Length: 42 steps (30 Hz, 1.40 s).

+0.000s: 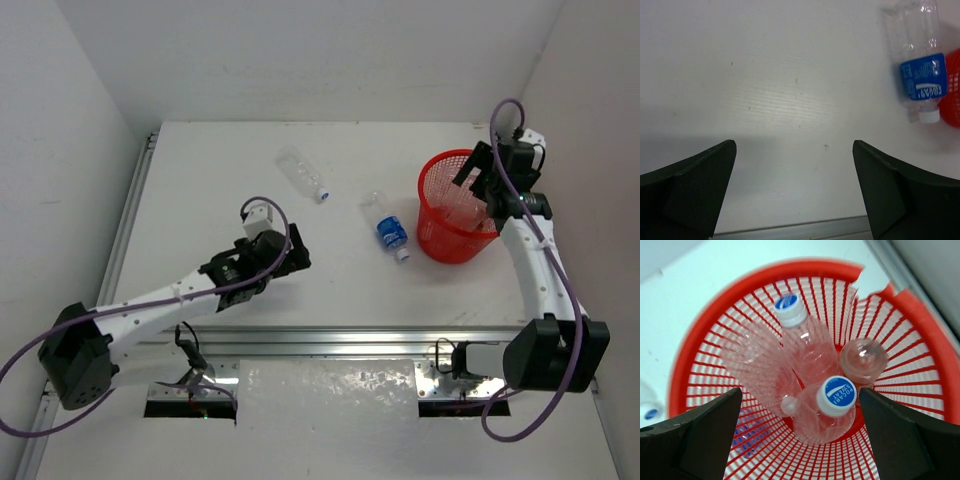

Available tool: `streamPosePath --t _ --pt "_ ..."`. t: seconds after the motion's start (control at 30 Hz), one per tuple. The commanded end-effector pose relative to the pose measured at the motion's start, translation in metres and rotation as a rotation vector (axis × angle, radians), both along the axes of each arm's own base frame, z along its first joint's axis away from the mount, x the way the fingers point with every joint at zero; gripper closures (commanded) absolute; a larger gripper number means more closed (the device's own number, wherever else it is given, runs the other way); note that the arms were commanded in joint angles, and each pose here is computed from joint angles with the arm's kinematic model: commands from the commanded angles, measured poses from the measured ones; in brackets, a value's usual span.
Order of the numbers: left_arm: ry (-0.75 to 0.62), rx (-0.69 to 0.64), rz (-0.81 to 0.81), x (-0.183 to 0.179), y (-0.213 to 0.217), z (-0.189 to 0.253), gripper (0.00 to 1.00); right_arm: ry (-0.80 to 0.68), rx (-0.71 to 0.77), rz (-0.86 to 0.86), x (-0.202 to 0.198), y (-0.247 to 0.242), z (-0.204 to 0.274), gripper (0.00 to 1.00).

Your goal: Put the plastic bottles in the bin

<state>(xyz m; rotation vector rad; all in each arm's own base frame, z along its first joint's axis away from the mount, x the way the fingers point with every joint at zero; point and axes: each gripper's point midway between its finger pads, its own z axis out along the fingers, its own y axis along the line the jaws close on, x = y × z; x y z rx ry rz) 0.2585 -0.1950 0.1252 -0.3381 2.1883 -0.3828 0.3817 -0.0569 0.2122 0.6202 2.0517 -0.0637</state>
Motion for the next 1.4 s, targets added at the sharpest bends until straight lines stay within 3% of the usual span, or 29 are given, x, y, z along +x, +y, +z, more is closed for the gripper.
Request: streamPosePath --t 0.0,0.17,0.3,0.33,0.43,0.57,0.73,0.97,1.1,1.13,1.17,1.2,1.23,1.27,1.33,1.37 --pt "0.001 -0.031 0.039 0.033 -0.005 0.017 0.0 -0.08 -0.039 -0.068 -0.013 -0.012 0.056 0.01" --pt "0.029 -0.029 0.101 0.09 -0.011 0.023 0.0 -0.215 0.048 -0.017 -0.03 0.008 0.1 0.01" --pt "0.054 0.004 0.151 0.132 -0.026 0.016 0.0 -0.38 0.284 0.307 -0.054 0.083 0.123 0.01" --pt "0.061 0.011 0.175 0.143 -0.025 0.014 0.0 -0.368 0.379 0.428 -0.063 0.109 0.121 0.01" --pt "0.081 0.057 0.24 0.178 -0.031 0.006 0.0 -0.313 0.478 0.567 -0.085 0.139 0.101 0.01" --pt "0.108 0.154 0.353 0.225 -0.03 -0.005 0.0 -0.29 0.488 0.608 -0.113 0.149 0.072 0.01" --pt "0.103 0.218 0.37 0.269 -0.034 -0.024 0.01 -0.287 0.464 0.639 -0.144 0.154 0.059 0.01" --pt "0.077 0.213 0.331 0.31 -0.029 -0.058 0.02 -0.272 0.507 0.693 -0.168 0.165 0.044 0.01" --pt "0.095 0.224 0.312 0.321 -0.022 -0.076 0.09 -0.258 0.528 0.696 -0.174 0.167 0.029 0.01" --pt "0.101 0.227 0.301 0.32 -0.021 -0.08 0.14 -0.246 0.532 0.696 -0.174 0.167 0.024 0.01" --pt "0.1 0.227 0.287 0.321 -0.02 -0.082 0.29 -0.241 0.533 0.699 -0.174 0.168 0.021 0.01" --pt "0.1 0.227 0.277 0.321 -0.02 -0.082 0.37 -0.236 0.531 0.701 -0.175 0.168 0.02 0.01" --pt "0.101 0.232 0.259 0.318 -0.019 -0.081 0.54 -0.234 0.528 0.703 -0.174 0.168 0.019 0.01" --pt "0.099 0.236 0.248 0.315 -0.018 -0.077 0.86 -0.235 0.528 0.708 -0.174 0.168 0.018 0.01" --pt "0.082 0.232 0.191 0.303 -0.018 -0.065 1.0 -0.247 0.534 0.732 -0.174 0.171 0.019 0.01" --pt "0.068 0.225 0.162 0.298 -0.019 -0.059 1.0 -0.255 0.54 0.749 -0.174 0.173 0.02 0.01"
